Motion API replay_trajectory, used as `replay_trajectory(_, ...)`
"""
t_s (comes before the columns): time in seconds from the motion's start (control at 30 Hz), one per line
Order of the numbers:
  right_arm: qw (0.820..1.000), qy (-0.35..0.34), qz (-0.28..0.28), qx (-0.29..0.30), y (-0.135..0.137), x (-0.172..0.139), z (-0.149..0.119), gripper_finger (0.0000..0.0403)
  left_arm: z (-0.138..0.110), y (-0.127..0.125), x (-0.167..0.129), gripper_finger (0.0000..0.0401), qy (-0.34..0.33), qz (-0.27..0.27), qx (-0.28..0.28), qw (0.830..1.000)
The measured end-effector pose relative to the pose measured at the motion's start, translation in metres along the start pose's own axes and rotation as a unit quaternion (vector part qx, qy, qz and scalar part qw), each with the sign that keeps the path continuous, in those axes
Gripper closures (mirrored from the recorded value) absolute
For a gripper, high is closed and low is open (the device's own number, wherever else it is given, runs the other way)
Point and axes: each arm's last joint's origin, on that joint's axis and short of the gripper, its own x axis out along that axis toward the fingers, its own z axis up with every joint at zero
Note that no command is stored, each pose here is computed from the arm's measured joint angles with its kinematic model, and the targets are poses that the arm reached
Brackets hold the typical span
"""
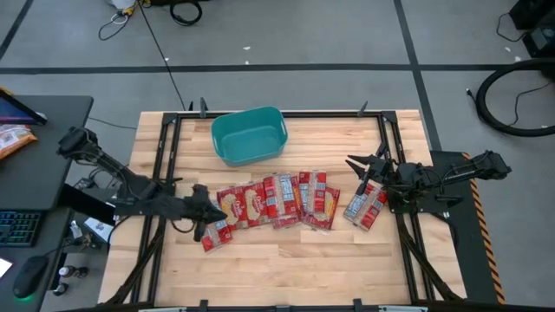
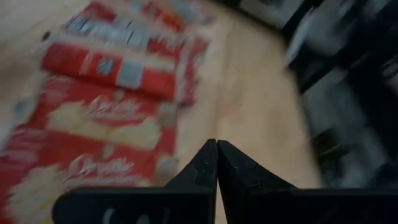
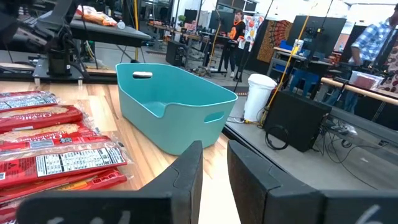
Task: Sort popcorn bags into baskets
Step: Put the popcorn bag into the green bin
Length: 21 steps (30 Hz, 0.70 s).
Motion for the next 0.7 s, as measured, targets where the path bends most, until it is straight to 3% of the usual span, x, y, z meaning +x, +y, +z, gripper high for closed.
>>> replay_trajectory(0.1, 1.0, 0.0, 0.0, 0.0, 0.0, 0.0, 0.0, 0.0322, 0.01, -0.009, 0.005, 0.0387, 0.082, 0.065, 0.063, 0.992)
replay_trajectory(0.3, 1.0, 0.0, 0.0, 0.0, 0.0, 0.0, 0.0, 0.0322, 0.017, -0.017, 0.018, 0.0349, 0.227, 0.176, 0.135, 0.948)
replay_trajectory(0.5, 1.0, -0.002, 0.0, 0.001, 0.0, 0.0, 0.0, 0.0322, 0.011, -0.024, 0.043, 0.0271, 0.365, 0.14, 0.198, 0.899)
replay_trajectory(0.7, 1.0, -0.002, 0.0, 0.001, 0.0, 0.0, 0.0, 0.0322, -0.011, -0.025, 0.059, 0.0244, 0.466, 0.049, 0.33, 0.82)
